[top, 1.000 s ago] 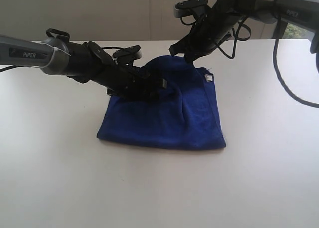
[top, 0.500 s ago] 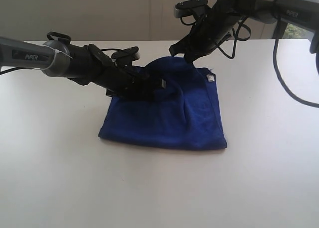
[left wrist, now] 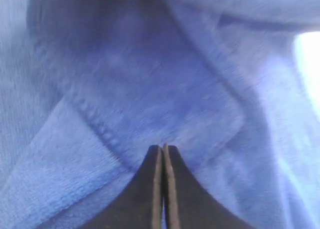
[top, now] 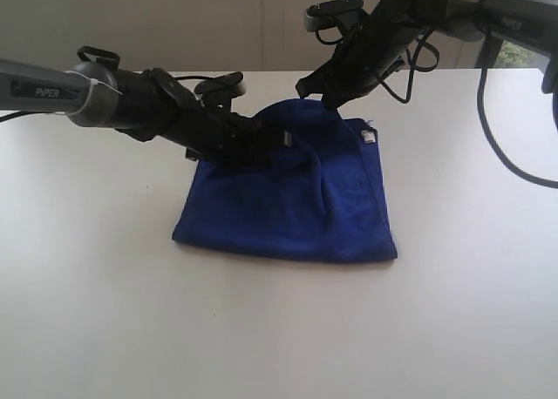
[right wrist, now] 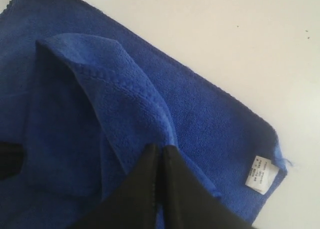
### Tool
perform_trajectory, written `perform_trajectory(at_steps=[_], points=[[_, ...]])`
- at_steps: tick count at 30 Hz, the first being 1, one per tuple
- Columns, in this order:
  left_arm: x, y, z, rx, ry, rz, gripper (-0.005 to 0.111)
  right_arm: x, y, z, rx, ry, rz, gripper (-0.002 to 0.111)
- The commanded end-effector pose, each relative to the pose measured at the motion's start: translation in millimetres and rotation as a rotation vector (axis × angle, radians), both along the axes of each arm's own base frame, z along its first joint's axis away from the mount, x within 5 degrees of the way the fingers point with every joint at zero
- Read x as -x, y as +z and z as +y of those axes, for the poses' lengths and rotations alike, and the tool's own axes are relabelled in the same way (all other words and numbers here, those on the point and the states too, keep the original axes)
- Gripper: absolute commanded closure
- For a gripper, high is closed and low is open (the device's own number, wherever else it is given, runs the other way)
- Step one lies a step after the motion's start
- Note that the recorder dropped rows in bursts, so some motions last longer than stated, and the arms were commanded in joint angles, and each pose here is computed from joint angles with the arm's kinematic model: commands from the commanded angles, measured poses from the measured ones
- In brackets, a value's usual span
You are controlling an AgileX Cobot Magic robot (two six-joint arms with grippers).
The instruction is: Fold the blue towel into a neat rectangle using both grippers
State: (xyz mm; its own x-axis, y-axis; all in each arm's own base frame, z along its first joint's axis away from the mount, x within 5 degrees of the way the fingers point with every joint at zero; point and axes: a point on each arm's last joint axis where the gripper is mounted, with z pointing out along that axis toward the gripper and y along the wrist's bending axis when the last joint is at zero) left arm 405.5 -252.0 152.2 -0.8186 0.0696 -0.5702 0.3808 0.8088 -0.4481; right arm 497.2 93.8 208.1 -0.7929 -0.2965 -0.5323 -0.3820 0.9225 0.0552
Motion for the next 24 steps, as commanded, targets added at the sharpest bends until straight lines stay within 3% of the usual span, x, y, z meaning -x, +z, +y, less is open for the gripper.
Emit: perform_trajectory(at_steps=[1,8,21,24], points=[[3,19,2,-0.016,-0.033,-0.053,0.107,1,2,-2,-0.004,-0.001,0.006,0.108],[-1,20,11,-0.018,-0.020,-0.051,0.107,1,2,-2,-0.002,0.000,0.008,0.108],[9,1,-13,-0.067,-0.088,-0.077,0.107,1,2,-2,-0.002,0.000,0.010,0.108],[8,-4,-13,-0.072,-0.085,-0.071,0.095,1,2,-2,-0.002,0.000,0.010,0.108]])
